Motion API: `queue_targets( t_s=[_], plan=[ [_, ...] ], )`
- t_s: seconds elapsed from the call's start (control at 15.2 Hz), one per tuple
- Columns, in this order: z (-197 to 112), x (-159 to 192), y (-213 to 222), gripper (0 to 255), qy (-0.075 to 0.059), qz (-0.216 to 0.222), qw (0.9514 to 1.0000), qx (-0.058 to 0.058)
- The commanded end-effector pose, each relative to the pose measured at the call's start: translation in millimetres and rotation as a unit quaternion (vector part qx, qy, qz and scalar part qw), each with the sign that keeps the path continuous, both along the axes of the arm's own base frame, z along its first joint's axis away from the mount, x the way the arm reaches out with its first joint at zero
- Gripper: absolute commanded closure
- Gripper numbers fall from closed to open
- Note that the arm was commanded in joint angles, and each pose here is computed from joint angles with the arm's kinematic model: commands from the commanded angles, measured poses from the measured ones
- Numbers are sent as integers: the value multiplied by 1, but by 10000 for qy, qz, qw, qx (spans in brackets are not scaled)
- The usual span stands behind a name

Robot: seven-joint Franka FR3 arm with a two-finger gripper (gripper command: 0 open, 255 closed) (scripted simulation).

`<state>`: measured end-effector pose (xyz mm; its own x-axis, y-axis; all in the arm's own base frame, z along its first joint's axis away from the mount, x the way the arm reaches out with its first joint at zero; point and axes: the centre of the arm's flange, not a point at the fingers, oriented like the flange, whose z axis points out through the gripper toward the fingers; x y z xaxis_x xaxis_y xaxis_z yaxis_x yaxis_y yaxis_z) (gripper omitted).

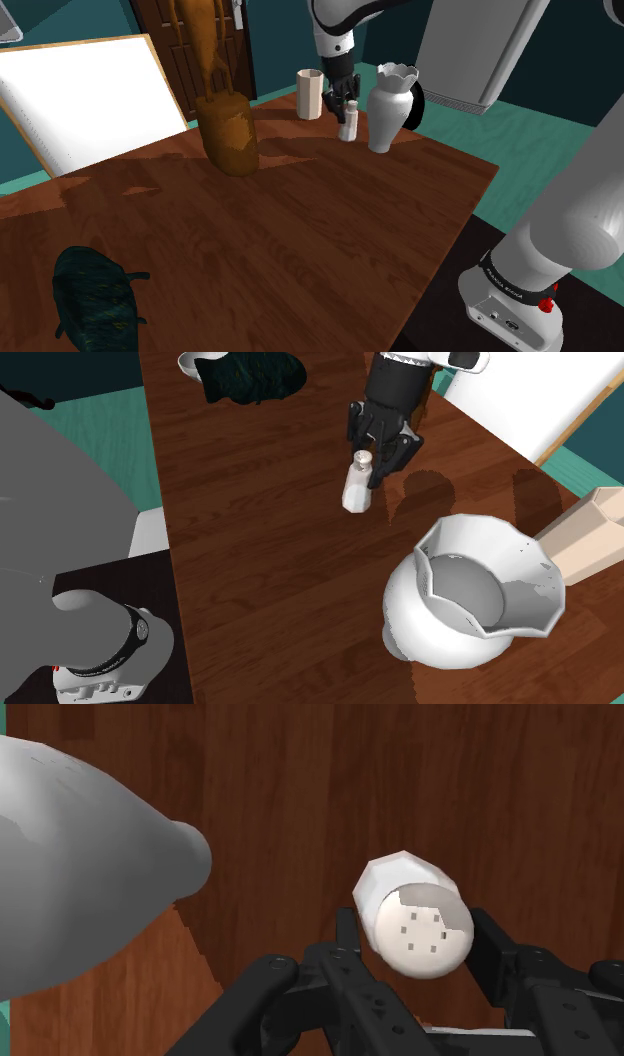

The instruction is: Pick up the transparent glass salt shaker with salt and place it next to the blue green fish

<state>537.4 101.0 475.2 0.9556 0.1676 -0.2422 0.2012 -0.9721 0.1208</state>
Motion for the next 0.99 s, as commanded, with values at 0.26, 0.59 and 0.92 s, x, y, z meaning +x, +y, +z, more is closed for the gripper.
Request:
queue_targets(
  t_s=[0.26, 0.59, 0.92],
  plan=[
    [33, -1, 0, 255, 2, 0, 10000, 0],
    [59, -1, 0, 255, 2, 0, 10000, 0],
    [86, -1, 0, 255, 2, 0, 10000, 0]
  ],
)
